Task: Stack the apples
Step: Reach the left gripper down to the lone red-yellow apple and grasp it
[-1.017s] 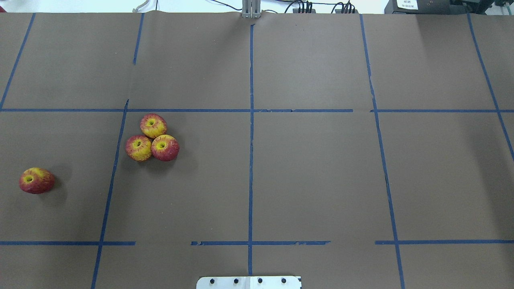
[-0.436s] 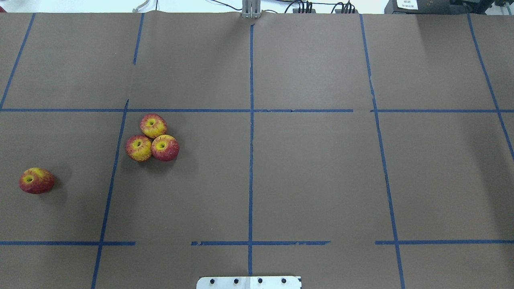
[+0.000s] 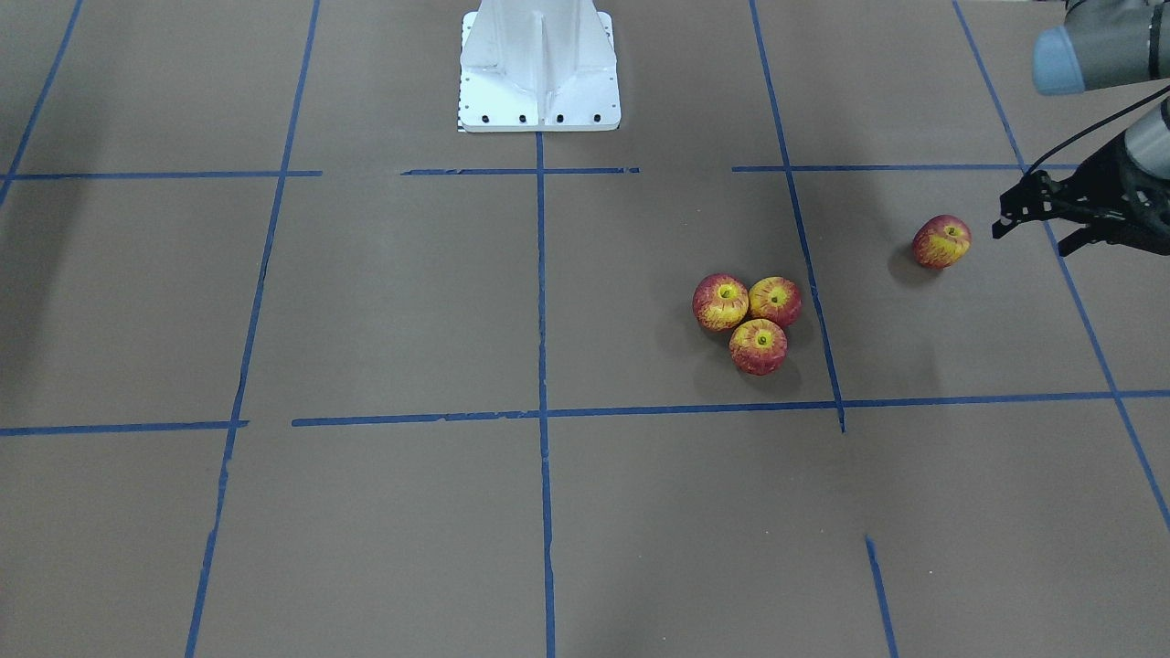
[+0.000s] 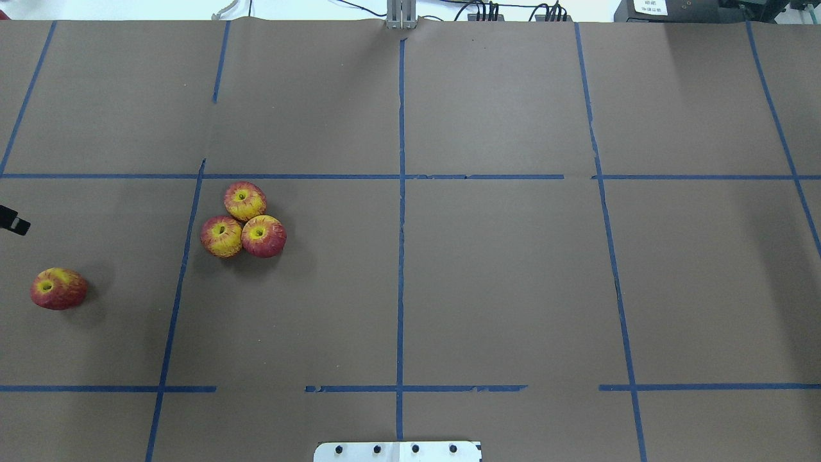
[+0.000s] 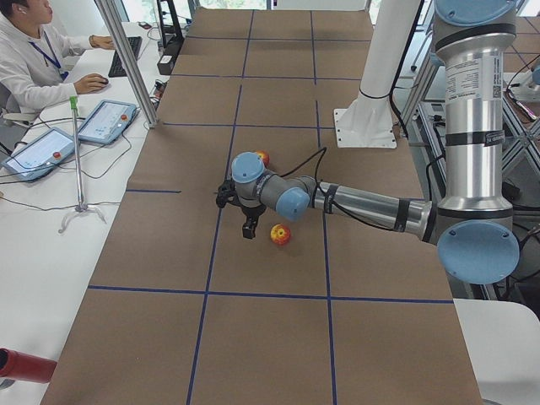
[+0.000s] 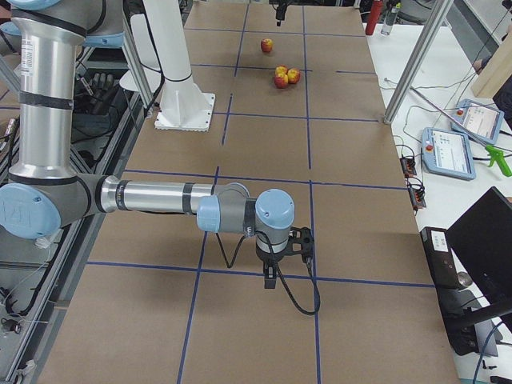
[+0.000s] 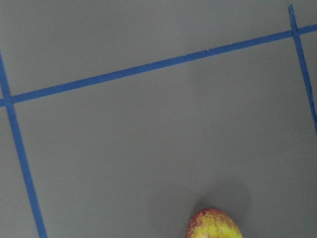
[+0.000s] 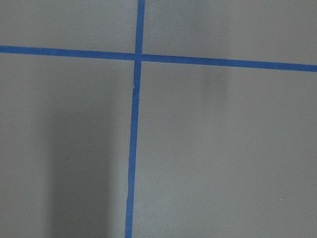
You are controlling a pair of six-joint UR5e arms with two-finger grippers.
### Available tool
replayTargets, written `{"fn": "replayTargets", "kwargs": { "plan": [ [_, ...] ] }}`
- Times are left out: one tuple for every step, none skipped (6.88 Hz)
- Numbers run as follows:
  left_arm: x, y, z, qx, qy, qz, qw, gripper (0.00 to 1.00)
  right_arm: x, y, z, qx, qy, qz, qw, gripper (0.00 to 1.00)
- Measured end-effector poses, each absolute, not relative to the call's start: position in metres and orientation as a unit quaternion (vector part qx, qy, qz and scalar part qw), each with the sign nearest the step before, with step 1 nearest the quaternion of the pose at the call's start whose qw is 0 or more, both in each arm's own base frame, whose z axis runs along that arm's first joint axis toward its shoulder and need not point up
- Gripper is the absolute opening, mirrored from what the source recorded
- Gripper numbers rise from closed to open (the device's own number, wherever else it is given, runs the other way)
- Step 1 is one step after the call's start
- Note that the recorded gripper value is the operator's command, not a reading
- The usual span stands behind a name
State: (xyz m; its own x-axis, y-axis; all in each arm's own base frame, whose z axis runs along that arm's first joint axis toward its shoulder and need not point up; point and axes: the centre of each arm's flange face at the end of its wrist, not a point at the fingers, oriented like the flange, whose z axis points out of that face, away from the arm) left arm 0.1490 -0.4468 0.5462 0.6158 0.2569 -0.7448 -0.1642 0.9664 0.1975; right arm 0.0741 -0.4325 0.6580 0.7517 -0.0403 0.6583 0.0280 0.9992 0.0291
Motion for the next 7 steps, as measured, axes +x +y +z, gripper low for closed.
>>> {"fn": "replayTargets", "kwargs": {
  "plan": [
    [0.176,-0.438,0.55,0.049,0.408,0.119,0.904,1.0,0.074,-0.432,0.658,0.009,-0.352,-0.018,0.936,1.0],
    [0.194,-0.43,0.554,0.036,0.402,0.111,0.908,1.0,0.074,-0.432,0.658,0.009,-0.352,-0.018,0.936,1.0],
    [0.204,-0.425,0.557,0.023,0.4,0.101,0.911,1.0,0.074,-0.432,0.658,0.009,-0.352,-0.018,0.936,1.0],
    [0.209,-0.421,0.562,0.013,0.397,0.096,0.913,1.0,0.074,-0.432,0.658,0.009,-0.352,-0.018,0.936,1.0],
    [0.213,-0.417,0.568,0.005,0.393,0.095,0.914,1.0,0.074,-0.432,0.658,0.009,-0.352,-0.018,0.936,1.0],
    [0.216,-0.414,0.574,-0.002,0.391,0.097,0.915,1.0,0.074,-0.432,0.658,0.009,-0.352,-0.018,0.936,1.0],
    [0.222,-0.411,0.577,-0.007,0.389,0.101,0.916,1.0,0.074,-0.432,0.658,0.009,-0.352,-0.018,0.936,1.0]
  ]
}}
